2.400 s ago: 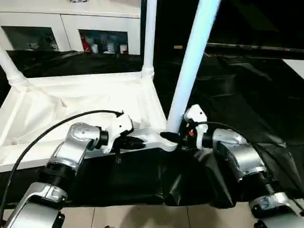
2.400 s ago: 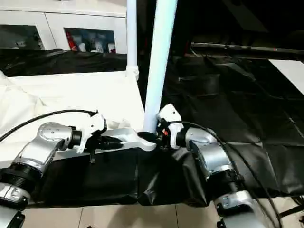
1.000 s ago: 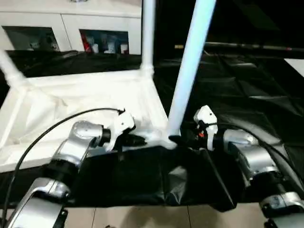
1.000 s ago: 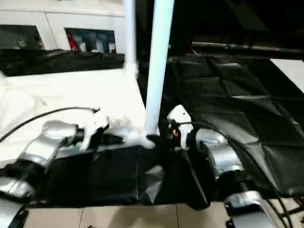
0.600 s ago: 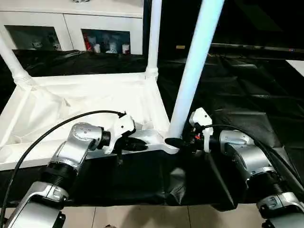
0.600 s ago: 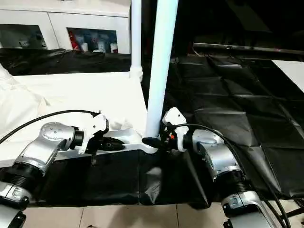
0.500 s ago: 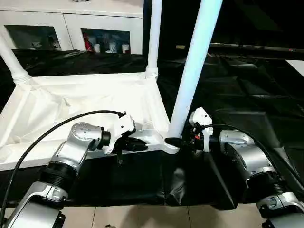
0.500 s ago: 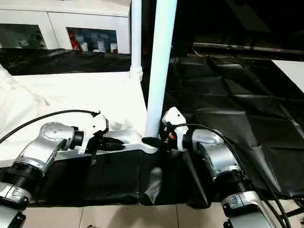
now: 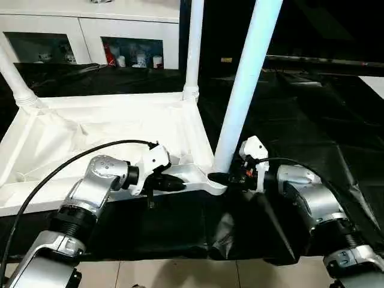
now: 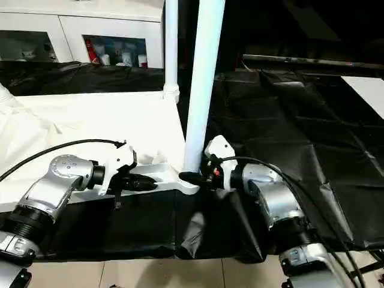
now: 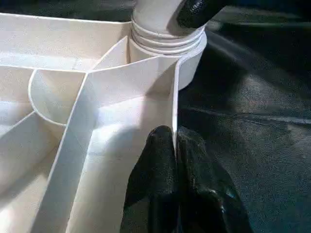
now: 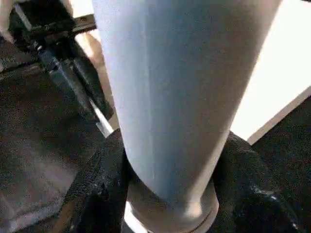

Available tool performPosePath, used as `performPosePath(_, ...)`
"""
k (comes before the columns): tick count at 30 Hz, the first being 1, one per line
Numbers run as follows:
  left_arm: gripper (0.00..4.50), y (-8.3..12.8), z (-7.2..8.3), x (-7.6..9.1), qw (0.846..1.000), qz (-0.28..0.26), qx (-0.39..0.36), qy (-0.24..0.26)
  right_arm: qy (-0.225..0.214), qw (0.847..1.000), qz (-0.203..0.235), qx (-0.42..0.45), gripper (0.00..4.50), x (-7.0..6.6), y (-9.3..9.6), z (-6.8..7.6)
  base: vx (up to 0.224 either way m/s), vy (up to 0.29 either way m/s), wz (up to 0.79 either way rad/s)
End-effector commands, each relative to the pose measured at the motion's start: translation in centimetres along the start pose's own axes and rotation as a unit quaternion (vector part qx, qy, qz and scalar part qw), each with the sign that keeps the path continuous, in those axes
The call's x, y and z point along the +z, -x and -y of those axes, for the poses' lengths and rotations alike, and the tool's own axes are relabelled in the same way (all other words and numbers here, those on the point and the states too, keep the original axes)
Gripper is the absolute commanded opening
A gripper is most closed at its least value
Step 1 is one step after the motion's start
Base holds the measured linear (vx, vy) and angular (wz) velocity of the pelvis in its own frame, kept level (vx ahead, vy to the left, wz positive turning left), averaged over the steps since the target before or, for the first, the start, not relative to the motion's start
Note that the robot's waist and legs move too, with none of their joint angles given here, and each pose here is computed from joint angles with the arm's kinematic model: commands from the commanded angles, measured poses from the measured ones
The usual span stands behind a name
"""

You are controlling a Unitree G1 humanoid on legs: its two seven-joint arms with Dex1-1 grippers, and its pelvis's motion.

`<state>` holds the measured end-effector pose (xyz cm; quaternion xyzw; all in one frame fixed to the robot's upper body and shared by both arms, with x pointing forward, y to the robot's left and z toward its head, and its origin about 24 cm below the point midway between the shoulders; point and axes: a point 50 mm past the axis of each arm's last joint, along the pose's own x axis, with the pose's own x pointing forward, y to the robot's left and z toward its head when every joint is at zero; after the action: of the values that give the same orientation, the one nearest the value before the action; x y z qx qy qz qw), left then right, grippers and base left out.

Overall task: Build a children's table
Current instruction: Rotate leg to tighten

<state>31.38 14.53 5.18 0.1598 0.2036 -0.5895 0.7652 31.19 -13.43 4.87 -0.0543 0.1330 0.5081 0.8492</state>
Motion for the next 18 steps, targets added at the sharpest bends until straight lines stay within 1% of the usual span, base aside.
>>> performPosePath(1, 0.0, -1.3, 0.0, -0.6, 0.999, 0.002, 0.03, 0.023, -0.03, 0.999, -0.029, -0.027, 2.02, -1.9, -0.3, -0.2, 0.0, 0.0, 0.0)
performPosePath(3, 0.0, -1.4, -0.2, -0.5, 0.999, 0.001, 0.041, 0.025, -0.032, 0.998, -0.032, -0.033, 2.02, -2.1, -0.4, -0.2, 0.0, 0.0, 0.0)
performPosePath(4, 0.0, -2.1, -1.0, -0.2, 0.996, 0.002, 0.085, 0.031, -0.048, 0.994, -0.03, -0.091, 2.02, -2.7, -1.1, 0.0, 0.0, 0.0, 0.0)
performPosePath(6, 0.0, -2.7, -1.5, 0.1, 0.993, 0.0, 0.116, 0.037, -0.061, 0.988, -0.027, -0.136, 2.02, -3.0, -1.7, 0.0, 0.0, 0.0, 0.0)
performPosePath(7, 0.0, -3.3, -1.9, 0.5, 0.988, -0.004, 0.148, 0.041, -0.085, 0.978, -0.022, -0.19, 2.02, -3.3, -2.4, 0.1, 0.0, 0.0, 0.0)
performPosePath(8, 0.0, -3.8, -2.1, 0.8, 0.986, -0.005, 0.163, 0.046, -0.101, 0.969, -0.018, -0.223, 2.02, -3.3, -2.8, 0.2, 0.0, 0.0, 0.0)
performPosePath(9, 0.0, -4.0, -2.1, 0.9, 0.985, -0.006, 0.168, 0.048, -0.107, 0.966, -0.017, -0.235, 2.02, -3.3, -3.0, 0.2, 0.0, 0.0, 0.0)
performPosePath(11, 0.0, -4.9, -2.3, 1.5, 0.98, -0.003, 0.194, 0.052, -0.135, 0.948, -0.012, -0.287, 2.02, -3.2, -3.9, 0.2, 0.0, 0.0, 0.0)
performPosePath(12, 0.0, -5.8, -2.2, 2.1, 0.979, 0.002, 0.196, 0.052, -0.145, 0.939, -0.01, -0.312, 2.02, -2.9, -4.9, 0.2, 0.0, 0.0, 0.0)
performPosePath(14, 0.0, -6.3, -2.1, 2.4, 0.98, 0.005, 0.192, 0.052, -0.144, 0.937, -0.012, -0.318, 2.02, -2.6, -5.4, 0.1, 0.0, 0.0, 0.0)
performPosePath(18, 0.0, -6.5, -1.9, 2.5, 0.984, 0.002, 0.176, 0.038, -0.132, 0.942, -0.003, -0.308, 2.02, -2.1, -6.0, 0.0, 0.0, 0.0, 0.0)
